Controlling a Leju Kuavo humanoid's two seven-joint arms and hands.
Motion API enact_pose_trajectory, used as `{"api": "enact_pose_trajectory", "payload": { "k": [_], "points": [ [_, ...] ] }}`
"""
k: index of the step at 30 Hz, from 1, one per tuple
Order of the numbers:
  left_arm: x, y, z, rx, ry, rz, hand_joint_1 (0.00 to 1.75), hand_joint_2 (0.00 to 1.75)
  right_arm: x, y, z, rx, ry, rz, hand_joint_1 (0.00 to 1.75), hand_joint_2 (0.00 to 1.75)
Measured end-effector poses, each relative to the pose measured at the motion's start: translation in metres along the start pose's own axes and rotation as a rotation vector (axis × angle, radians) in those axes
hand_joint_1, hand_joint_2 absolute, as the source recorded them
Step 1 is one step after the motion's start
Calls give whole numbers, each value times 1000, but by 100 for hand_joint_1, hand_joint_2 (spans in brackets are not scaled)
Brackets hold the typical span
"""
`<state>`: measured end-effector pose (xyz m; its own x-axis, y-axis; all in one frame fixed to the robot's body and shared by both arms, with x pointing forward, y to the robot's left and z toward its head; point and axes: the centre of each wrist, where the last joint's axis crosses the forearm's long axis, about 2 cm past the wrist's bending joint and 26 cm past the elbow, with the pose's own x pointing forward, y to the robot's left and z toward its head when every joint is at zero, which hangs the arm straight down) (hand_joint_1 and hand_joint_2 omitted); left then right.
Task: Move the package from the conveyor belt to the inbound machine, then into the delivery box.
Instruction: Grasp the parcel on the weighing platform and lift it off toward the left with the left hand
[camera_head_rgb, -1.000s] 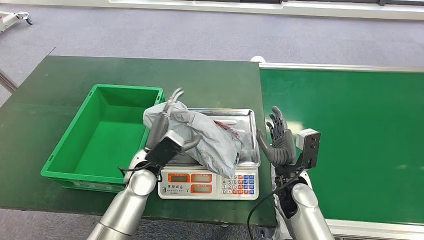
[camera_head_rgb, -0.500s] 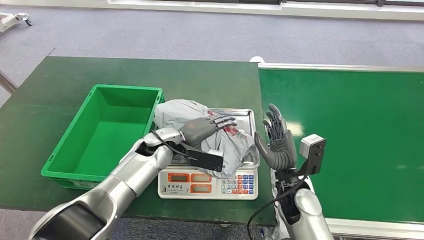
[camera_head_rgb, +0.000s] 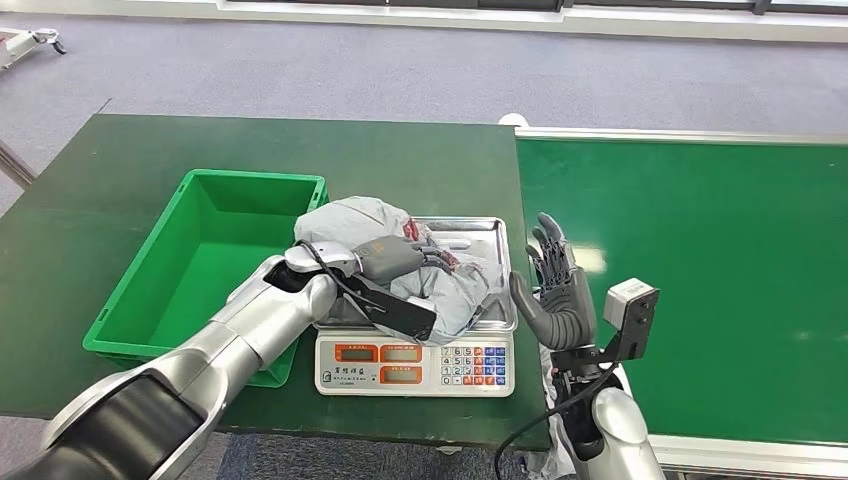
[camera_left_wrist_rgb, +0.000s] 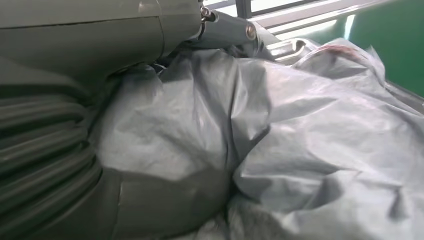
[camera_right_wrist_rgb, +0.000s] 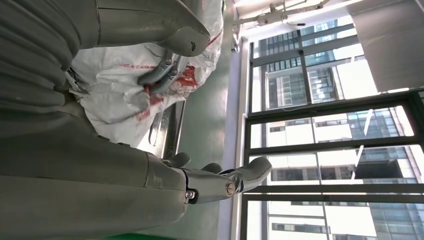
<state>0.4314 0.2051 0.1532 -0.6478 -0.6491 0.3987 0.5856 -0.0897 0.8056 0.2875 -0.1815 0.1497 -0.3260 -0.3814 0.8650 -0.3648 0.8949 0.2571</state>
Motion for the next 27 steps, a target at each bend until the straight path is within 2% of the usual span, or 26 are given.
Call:
{"api": "enact_pose_trajectory", "payload": {
  "k": [6,13,18,24,27],
  "points": [
    [-1,-1,1,6,10,-27,175,175,3,0,6,-10,-8,-3,0,175],
    [-1,14,5,60,47,-121,175,175,5,-4,14,-30,-1,-2,0,175],
    [4,38,14,132,56,-199,175,175,6,-6,19,-33,-2,-2,0,175],
    [21,79,33,280,63,-353,175,175,8,-7,24,-43,-19,2,0,175],
    [28,91,41,321,53,-400,175,175,9,-8,26,-52,-24,2,0,175]
  ]
}}
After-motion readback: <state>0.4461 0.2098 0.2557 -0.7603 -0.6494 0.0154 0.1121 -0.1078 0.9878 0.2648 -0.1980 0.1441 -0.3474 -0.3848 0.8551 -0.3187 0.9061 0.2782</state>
